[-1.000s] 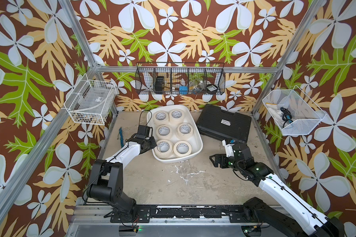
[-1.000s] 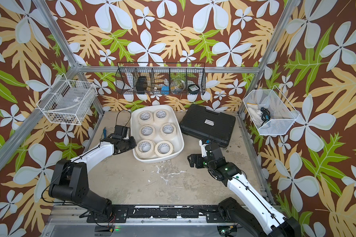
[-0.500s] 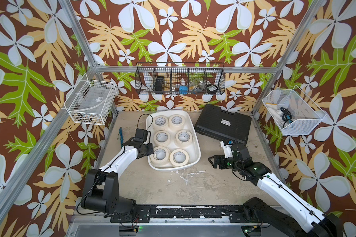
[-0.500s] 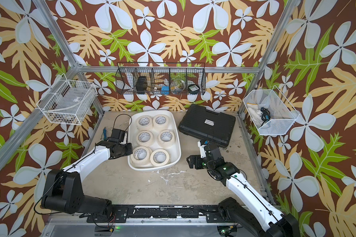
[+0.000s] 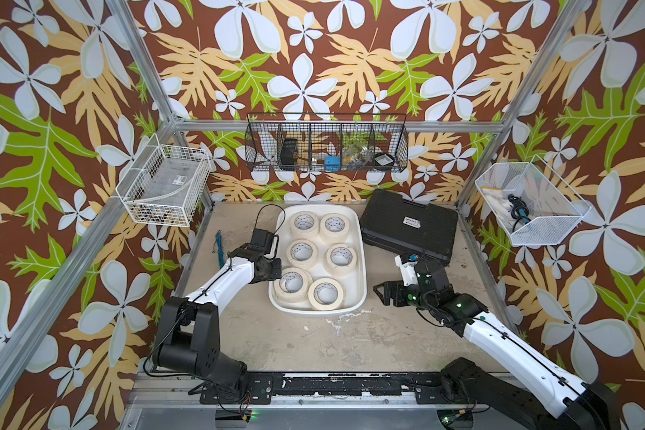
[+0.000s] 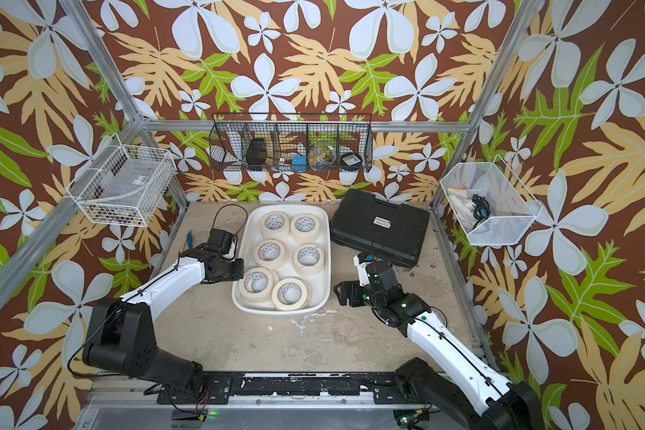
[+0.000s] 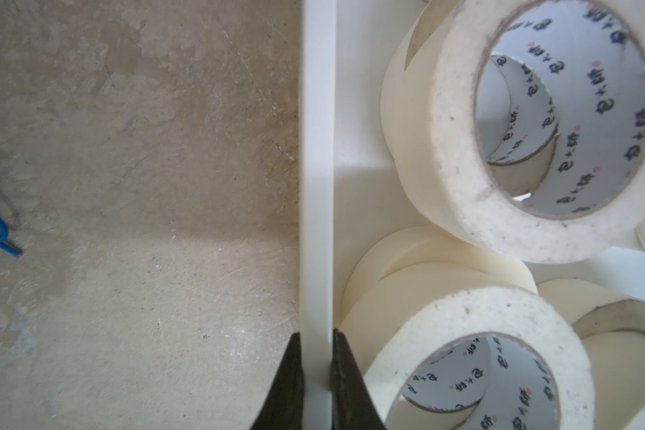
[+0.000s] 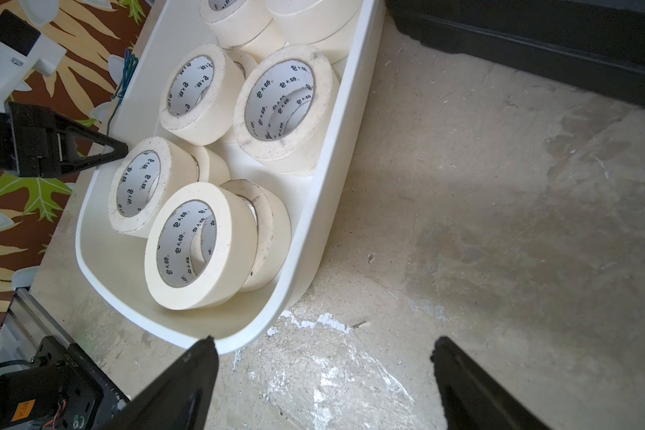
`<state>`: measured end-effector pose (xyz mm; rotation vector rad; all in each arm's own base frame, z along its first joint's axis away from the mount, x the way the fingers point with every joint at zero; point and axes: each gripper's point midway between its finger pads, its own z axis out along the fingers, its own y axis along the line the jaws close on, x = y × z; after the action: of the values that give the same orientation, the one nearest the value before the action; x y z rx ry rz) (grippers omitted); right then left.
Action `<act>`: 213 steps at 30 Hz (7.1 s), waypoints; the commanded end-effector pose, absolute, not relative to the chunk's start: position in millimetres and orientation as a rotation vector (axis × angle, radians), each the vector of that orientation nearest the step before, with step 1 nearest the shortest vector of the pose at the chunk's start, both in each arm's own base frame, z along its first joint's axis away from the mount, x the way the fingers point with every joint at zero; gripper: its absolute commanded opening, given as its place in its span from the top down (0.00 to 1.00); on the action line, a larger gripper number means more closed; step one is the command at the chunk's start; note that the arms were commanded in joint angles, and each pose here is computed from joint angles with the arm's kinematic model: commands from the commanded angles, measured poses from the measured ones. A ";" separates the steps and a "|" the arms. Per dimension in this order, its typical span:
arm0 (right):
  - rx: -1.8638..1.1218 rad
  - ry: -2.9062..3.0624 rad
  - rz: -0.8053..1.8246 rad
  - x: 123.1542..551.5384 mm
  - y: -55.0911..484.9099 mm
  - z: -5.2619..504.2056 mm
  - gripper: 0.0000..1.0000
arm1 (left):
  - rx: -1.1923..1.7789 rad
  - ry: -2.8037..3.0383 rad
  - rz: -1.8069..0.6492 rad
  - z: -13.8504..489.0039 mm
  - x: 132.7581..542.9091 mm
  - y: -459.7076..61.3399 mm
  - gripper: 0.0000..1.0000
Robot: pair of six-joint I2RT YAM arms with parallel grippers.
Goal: Take out the art tape in the storage box
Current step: Adjust the storage box at the center of the board, then pick up the art tape from the storage box, then place the art tape at the center of the board, then pick up the art tape from the storage box.
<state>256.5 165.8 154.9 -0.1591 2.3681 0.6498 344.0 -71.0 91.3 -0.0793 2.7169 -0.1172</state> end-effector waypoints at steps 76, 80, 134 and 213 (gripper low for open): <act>-0.204 2.312 0.717 266.6 221.5 183.3 0.11 | -0.295 2.507 -0.285 127.1 438.6 -128.0 0.91; -0.206 2.306 0.713 268.1 221.7 186.0 0.11 | -0.287 2.475 -0.278 152.0 438.4 -125.2 0.91; -0.289 2.323 0.558 278.9 214.7 201.5 0.15 | -0.866 2.504 0.082 44.6 521.6 64.9 0.90; 0.083 2.406 0.194 564.7 271.2 94.1 0.63 | -0.403 2.355 -0.296 195.3 326.2 -41.4 0.46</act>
<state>562.1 268.9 88.2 0.0767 2.4227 0.1717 325.8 -42.8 195.3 -0.4176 2.3549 -0.3118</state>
